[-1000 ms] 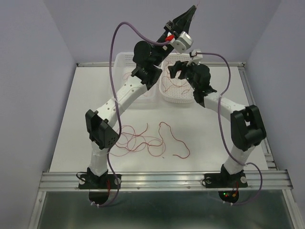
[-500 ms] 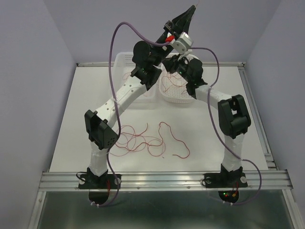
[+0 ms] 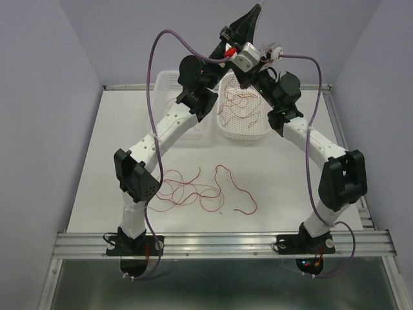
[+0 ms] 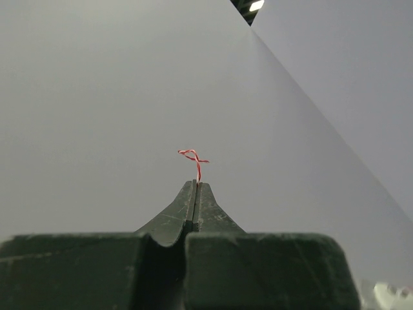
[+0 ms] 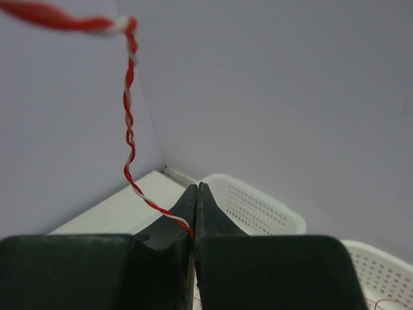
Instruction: Untangle the cables
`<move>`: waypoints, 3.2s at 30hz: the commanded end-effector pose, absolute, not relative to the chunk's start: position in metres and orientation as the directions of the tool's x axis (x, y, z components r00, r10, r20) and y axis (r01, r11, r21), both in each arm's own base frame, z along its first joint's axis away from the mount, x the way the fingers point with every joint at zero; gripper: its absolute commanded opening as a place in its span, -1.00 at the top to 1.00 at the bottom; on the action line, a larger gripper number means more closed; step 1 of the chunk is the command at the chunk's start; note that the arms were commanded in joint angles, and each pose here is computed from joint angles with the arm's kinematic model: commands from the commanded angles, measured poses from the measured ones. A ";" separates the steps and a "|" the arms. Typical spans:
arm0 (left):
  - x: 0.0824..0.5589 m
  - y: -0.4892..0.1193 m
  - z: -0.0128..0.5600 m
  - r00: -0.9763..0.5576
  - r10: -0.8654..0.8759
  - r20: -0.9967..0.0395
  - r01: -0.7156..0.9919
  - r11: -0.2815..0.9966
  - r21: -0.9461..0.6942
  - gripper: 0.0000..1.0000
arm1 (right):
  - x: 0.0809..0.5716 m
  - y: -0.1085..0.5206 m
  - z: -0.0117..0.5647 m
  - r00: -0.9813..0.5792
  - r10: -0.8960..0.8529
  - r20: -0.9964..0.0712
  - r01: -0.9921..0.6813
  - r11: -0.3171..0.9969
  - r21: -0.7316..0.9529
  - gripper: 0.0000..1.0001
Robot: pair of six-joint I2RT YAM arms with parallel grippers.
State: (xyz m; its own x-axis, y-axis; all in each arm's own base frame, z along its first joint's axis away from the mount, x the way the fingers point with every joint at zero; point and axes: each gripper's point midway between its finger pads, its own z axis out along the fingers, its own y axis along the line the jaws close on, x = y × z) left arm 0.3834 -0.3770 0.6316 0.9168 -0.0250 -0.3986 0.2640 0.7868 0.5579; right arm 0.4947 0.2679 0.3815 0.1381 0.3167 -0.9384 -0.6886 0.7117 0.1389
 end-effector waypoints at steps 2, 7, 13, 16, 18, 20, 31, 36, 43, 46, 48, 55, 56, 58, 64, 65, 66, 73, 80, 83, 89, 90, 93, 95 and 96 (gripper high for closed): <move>0.371 -0.345 0.663 0.946 0.006 -0.323 0.164 0.852 0.497 1.00 | 0.465 0.251 0.464 0.272 0.344 -0.898 -0.685 0.725 0.070 0.99; 0.390 -0.347 0.644 0.932 0.002 -0.363 0.190 0.849 0.493 1.00 | 0.480 0.240 0.445 0.254 0.290 -0.923 -0.607 0.791 0.081 0.99; 0.442 -0.354 0.595 0.861 -0.028 -0.508 0.293 0.844 0.449 1.00 | 0.517 0.227 0.392 0.151 0.233 -0.961 -0.498 0.857 0.129 0.99; 0.480 -0.355 0.554 0.789 -0.058 -0.611 0.375 0.834 0.405 1.00 | 0.539 0.214 0.352 0.065 0.242 -0.968 -0.438 0.878 0.191 0.99; 0.505 -0.357 0.521 0.742 -0.060 -0.667 0.412 0.827 0.384 1.00 | 0.553 0.200 0.333 0.020 0.258 -0.966 -0.405 0.886 0.228 0.99; 0.521 -0.359 0.499 0.688 -0.102 -0.718 0.457 0.830 0.320 1.00 | 0.566 0.193 0.313 -0.021 0.271 -0.962 -0.379 0.889 0.258 0.99; 0.574 -0.380 0.377 0.523 -0.104 -0.846 0.505 0.837 0.210 1.00 | 0.610 0.177 0.198 -0.247 0.285 -0.926 -0.247 0.906 0.344 0.94; 0.573 -0.383 0.365 0.517 -0.093 -0.851 0.520 0.824 0.226 0.38 | 0.600 0.172 0.204 -0.244 0.290 -0.925 -0.234 0.908 0.347 0.07; 0.557 -0.377 0.392 0.554 -0.095 -0.827 0.519 0.816 0.254 -0.18 | 0.578 0.164 0.227 -0.324 0.268 -0.907 -0.188 0.922 0.339 -0.43; 0.554 -0.375 0.389 0.532 -0.055 -0.845 0.521 0.808 0.274 -0.23 | 0.578 0.165 0.237 -0.355 0.264 -0.897 -0.173 0.924 0.341 -0.60; 0.549 -0.369 0.382 0.519 -0.027 -0.855 0.511 0.811 0.284 -0.26 | 0.573 0.165 0.228 -0.416 0.250 -0.874 -0.163 0.926 0.342 -0.66; 0.532 -0.344 0.377 0.518 0.040 -0.854 0.456 0.832 0.315 -0.55 | 0.568 0.166 0.218 -0.470 0.228 -0.853 -0.144 0.934 0.328 -0.71; 0.529 -0.342 0.379 0.522 0.046 -0.852 0.454 0.830 0.323 -0.57 | 0.567 0.165 0.222 -0.463 0.226 -0.857 -0.145 0.935 0.325 -0.71; 0.517 -0.334 0.388 0.538 0.065 -0.841 0.440 0.829 0.345 -0.57 | 0.563 0.165 0.237 -0.439 0.226 -0.869 -0.151 0.935 0.320 -0.71; 0.474 -0.316 0.399 0.491 0.159 -0.857 0.493 0.760 0.424 -0.57 | 0.536 0.161 0.272 -0.391 0.224 -0.893 -0.178 0.933 0.312 -0.71; 0.459 -0.312 0.413 0.507 0.169 -0.845 0.503 0.738 0.450 -0.63 | 0.531 0.163 0.277 -0.385 0.219 -0.896 -0.189 0.932 0.309 -0.71; 0.453 -0.310 0.409 0.497 0.196 -0.845 0.515 0.717 0.469 -0.64 | 0.522 0.162 0.283 -0.377 0.217 -0.901 -0.193 0.932 0.306 -0.71; 0.383 -0.285 0.358 0.415 0.399 -0.818 0.656 0.492 0.573 -0.68 | 0.477 0.172 0.270 -0.407 0.187 -0.894 -0.212 0.933 0.291 -0.59; 0.313 -0.276 0.292 0.338 0.448 -0.828 0.828 0.278 0.488 -0.66 | 0.419 0.183 0.259 -0.398 0.184 -0.899 -0.248 0.922 0.298 -0.58; 0.291 -0.280 0.253 0.266 0.482 -0.835 0.899 0.189 0.395 -0.69 | 0.394 0.184 0.260 -0.388 0.201 -0.900 -0.271 0.908 0.319 -0.57; 0.280 -0.293 0.188 -0.003 0.565 -0.825 0.975 0.187 0.124 -0.68 | 0.345 0.176 0.256 -0.376 0.240 -0.895 -0.290 0.887 0.360 -0.54; 0.283 -0.294 0.171 -0.096 0.582 -0.808 0.971 0.234 0.053 -0.68 | 0.340 0.171 0.255 -0.366 0.252 -0.896 -0.274 0.891 0.363 -0.54; 0.279 -0.299 0.139 -0.258 0.604 -0.754 0.954 0.283 -0.100 -0.67 | 0.333 0.165 0.258 -0.347 0.267 -0.899 -0.264 0.892 0.367 -0.54; 0.275 -0.304 0.130 -0.311 0.604 -0.734 0.945 0.277 -0.172 -0.67 | 0.332 0.164 0.256 -0.350 0.265 -0.898 -0.263 0.893 0.366 -0.54; 0.274 -0.308 0.121 -0.344 0.609 -0.714 0.936 0.282 -0.210 -0.67 | 0.332 0.165 0.255 -0.352 0.263 -0.898 -0.265 0.892 0.365 -0.54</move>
State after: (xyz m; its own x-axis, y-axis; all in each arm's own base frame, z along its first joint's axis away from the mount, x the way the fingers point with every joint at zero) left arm 0.2844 -0.2933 0.1158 -0.2145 0.6443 -0.7341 0.9646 0.2577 -0.0557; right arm 0.3304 0.1655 0.2549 -0.3775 0.2392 -0.8946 -0.2773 0.8925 0.3557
